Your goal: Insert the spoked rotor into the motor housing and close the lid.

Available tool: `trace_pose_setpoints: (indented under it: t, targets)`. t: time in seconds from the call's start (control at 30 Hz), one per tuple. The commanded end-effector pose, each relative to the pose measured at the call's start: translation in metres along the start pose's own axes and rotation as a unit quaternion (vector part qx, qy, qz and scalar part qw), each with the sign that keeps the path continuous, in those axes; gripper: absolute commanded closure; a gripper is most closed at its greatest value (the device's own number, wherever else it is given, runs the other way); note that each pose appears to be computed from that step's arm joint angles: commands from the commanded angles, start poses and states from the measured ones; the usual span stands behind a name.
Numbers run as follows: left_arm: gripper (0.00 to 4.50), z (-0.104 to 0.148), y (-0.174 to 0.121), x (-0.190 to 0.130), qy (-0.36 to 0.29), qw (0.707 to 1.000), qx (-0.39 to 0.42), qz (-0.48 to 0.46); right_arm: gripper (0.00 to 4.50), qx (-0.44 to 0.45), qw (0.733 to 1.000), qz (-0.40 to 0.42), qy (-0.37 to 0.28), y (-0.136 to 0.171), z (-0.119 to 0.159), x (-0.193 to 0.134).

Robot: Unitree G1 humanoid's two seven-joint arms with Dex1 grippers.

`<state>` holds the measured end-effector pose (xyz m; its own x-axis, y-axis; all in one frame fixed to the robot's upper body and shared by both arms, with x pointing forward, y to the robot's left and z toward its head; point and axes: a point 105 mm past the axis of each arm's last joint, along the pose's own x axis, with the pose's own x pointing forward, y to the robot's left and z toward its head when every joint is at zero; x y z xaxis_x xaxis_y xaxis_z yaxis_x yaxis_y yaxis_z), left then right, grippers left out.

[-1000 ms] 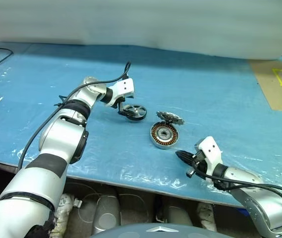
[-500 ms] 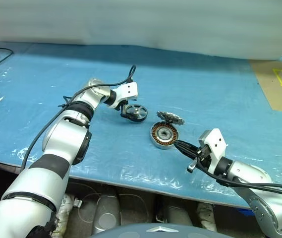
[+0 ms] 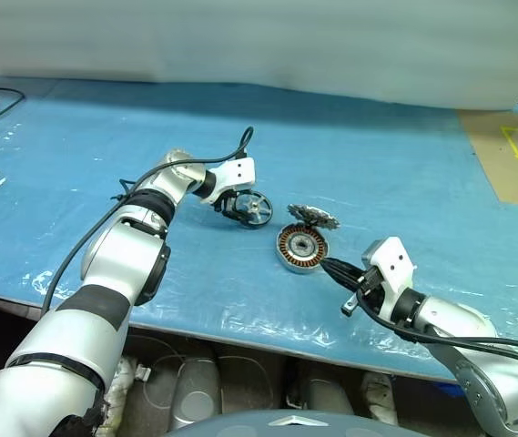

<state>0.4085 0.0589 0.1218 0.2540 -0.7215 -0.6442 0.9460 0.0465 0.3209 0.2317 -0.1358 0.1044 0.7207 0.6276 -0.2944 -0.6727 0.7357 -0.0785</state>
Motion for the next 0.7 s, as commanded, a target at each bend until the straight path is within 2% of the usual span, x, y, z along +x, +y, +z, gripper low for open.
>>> trace_pose_setpoints:
  t: [0.03,0.07,0.53,0.57,0.63,0.7]
  targets:
    - [2.28,0.001,0.002,-0.001,0.003,1.0,0.014,0.006,4.5,-0.016,1.0,-0.003,-0.012,0.0,0.008,0.0]
    - [2.63,0.0,0.003,0.0,0.006,1.0,0.01,0.012,4.5,-0.017,1.0,-0.003,-0.012,0.0,0.008,0.0]
    - [2.63,-0.014,-0.012,0.0,0.024,0.999,0.017,-0.036,4.5,-0.024,1.0,-0.009,0.003,-0.002,0.002,0.002]
    - [3.0,-0.016,-0.014,0.0,0.026,0.999,0.016,-0.042,4.5,-0.025,1.0,-0.01,0.004,-0.002,0.001,0.002]
    - [3.42,-0.02,-0.013,0.0,0.029,0.999,0.014,-0.031,4.5,-0.026,1.0,-0.011,0.005,-0.003,0.001,0.002]
    - [3.53,-0.02,-0.012,0.001,0.023,0.999,0.013,-0.019,4.5,-0.026,1.0,-0.012,0.003,-0.003,0.001,0.002]
